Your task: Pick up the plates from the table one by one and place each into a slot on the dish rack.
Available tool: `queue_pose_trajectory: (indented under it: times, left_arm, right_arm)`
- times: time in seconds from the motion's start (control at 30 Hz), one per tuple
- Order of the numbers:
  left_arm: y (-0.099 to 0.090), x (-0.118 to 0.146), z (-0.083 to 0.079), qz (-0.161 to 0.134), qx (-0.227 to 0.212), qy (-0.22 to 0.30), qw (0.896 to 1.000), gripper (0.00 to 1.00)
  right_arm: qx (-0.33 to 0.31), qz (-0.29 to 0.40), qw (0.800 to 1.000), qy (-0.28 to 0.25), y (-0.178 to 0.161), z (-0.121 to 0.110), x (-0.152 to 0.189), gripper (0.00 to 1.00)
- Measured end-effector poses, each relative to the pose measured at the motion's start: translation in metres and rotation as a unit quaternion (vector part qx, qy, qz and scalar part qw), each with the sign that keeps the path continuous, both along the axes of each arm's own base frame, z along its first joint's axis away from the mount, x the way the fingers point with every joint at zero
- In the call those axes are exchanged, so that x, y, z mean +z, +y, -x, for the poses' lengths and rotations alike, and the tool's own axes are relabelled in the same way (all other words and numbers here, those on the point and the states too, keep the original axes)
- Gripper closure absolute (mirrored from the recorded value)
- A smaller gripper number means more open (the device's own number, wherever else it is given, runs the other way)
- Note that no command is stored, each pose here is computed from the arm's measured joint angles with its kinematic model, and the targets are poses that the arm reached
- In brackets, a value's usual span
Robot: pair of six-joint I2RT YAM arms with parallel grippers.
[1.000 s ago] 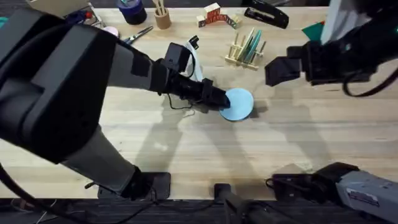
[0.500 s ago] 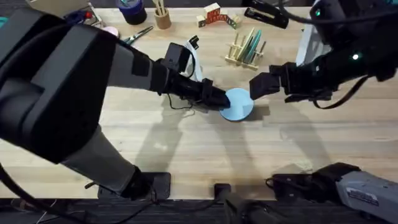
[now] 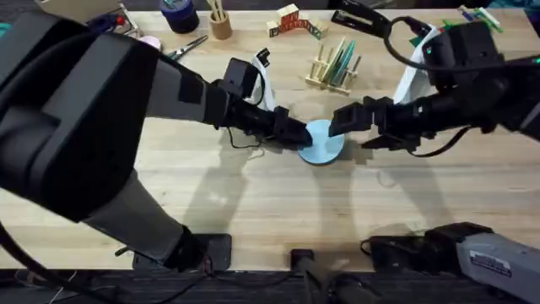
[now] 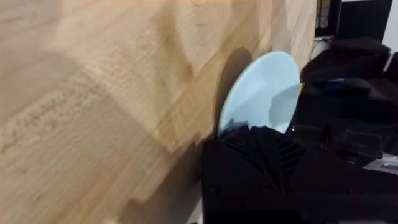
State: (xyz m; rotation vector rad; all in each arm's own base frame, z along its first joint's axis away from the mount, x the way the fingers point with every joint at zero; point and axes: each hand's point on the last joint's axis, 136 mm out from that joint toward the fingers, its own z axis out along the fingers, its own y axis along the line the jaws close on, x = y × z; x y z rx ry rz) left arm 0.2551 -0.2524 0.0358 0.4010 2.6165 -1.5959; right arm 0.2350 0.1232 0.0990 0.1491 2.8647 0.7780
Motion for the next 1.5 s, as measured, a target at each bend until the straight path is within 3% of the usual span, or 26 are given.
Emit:
queue_pose_trajectory:
  times: [0.6,1.03,1.2,1.5]
  left_arm:
    - [0.0,0.0,0.0,0.0,0.0,0.0,1.0,0.959]
    - [0.0,0.0,0.0,0.0,0.0,0.0,1.0,0.959]
    - [0.0,0.0,0.0,0.0,0.0,0.0,1.0,0.959]
    - [0.0,0.0,0.0,0.0,0.0,0.0,1.0,0.958]
  right_arm:
    - [-0.022,-0.072,0.997,-0.023,0.018,-0.013,-0.011,0.008]
    - [-0.027,-0.087,0.996,0.01,0.025,-0.021,-0.031,0.024]
    - [-0.024,-0.096,0.995,0.016,0.028,-0.021,-0.033,0.077]
    - [-0.011,-0.107,0.994,0.019,0.036,-0.018,-0.032,0.299]
